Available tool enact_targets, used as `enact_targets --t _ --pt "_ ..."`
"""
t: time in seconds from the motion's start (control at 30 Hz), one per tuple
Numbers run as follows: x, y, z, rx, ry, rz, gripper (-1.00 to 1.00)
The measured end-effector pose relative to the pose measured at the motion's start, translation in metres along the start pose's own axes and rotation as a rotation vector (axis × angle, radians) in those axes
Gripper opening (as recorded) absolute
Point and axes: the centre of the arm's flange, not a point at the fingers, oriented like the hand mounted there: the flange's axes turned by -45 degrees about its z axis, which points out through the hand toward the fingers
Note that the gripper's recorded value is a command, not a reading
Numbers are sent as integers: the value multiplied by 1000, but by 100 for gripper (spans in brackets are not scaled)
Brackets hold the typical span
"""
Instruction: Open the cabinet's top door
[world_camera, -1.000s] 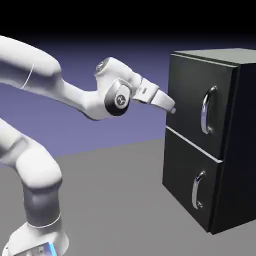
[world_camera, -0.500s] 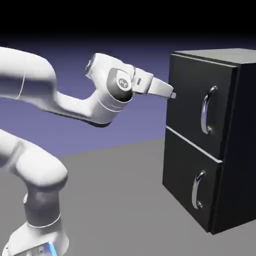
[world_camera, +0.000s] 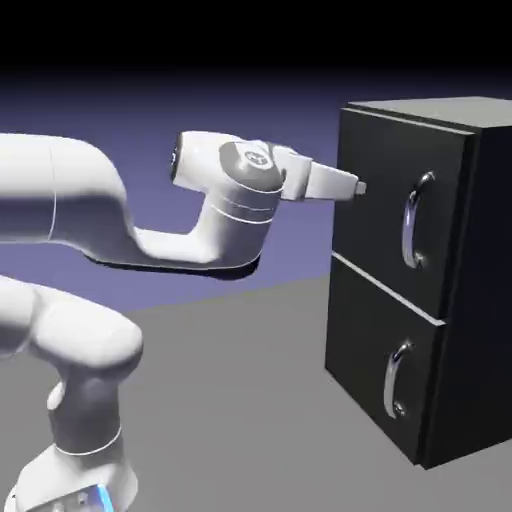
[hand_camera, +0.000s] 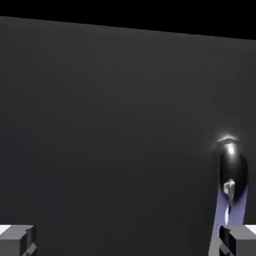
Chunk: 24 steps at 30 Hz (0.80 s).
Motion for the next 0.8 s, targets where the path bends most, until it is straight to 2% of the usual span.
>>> enact_targets --t 0.7,0.8 --pt "-76 66 49 24 200 85 0" --pt "-69 66 79 25 200 87 0"
